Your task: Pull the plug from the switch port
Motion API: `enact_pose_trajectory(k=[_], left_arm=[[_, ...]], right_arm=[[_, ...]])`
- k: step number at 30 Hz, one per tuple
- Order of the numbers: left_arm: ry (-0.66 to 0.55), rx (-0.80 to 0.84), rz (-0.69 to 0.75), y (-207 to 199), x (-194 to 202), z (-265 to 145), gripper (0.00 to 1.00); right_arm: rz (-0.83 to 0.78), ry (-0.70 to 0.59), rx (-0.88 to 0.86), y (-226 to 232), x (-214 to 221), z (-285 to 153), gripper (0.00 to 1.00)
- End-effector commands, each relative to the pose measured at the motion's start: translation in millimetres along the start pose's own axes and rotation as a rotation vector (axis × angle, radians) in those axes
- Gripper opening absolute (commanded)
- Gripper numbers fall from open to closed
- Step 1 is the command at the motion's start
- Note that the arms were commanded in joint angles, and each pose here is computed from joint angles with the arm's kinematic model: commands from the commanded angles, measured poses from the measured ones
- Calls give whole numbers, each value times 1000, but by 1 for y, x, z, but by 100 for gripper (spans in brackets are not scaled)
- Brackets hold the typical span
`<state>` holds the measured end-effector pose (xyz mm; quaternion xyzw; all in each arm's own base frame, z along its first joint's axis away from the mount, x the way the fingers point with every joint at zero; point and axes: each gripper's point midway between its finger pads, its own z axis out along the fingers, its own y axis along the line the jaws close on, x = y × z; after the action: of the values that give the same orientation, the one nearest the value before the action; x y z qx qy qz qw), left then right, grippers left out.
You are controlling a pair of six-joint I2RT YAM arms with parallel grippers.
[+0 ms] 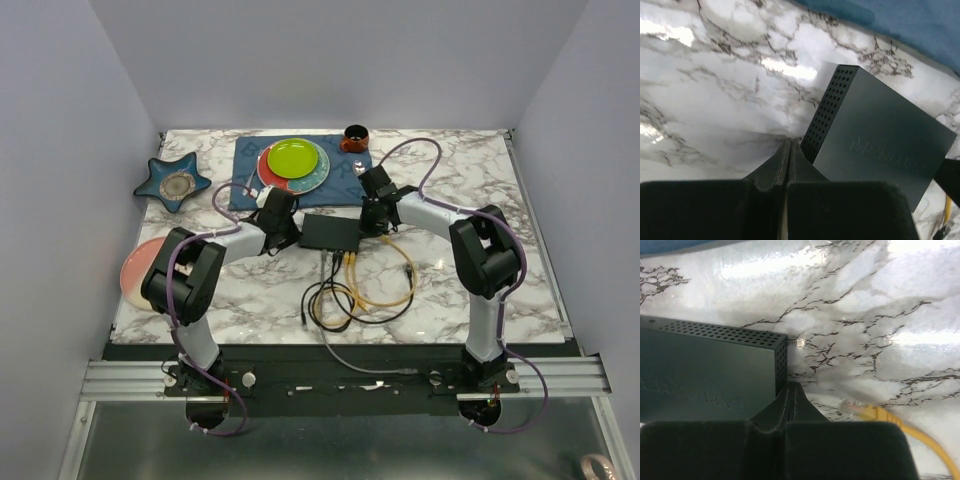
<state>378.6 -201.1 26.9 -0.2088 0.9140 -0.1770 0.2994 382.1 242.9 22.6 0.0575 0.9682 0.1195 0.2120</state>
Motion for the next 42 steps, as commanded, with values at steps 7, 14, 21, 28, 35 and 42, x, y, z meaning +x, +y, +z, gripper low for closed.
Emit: enact_pose_trajectory(k=[7, 14, 21, 28, 35, 42], left_arm=[[77, 67, -20, 4, 43, -33, 3], [-106, -26, -9, 18, -12, -67, 8], [-123, 167, 26, -39, -28, -88, 29], [-78, 258, 93, -70, -9, -82, 99], [56, 261, 116, -74, 16, -59, 84], [130, 175, 127, -53, 35, -40, 40]], right_arm=[[4, 23, -62, 22, -6, 1, 1], [-6, -88, 60, -14, -18, -25, 1], [15, -154, -21, -34, 10, -49, 1], [-54, -239, -172, -27, 22, -79, 55], [6, -126, -206, -27, 54, -60, 14], [-15, -25, -203, -25, 97, -43, 7]])
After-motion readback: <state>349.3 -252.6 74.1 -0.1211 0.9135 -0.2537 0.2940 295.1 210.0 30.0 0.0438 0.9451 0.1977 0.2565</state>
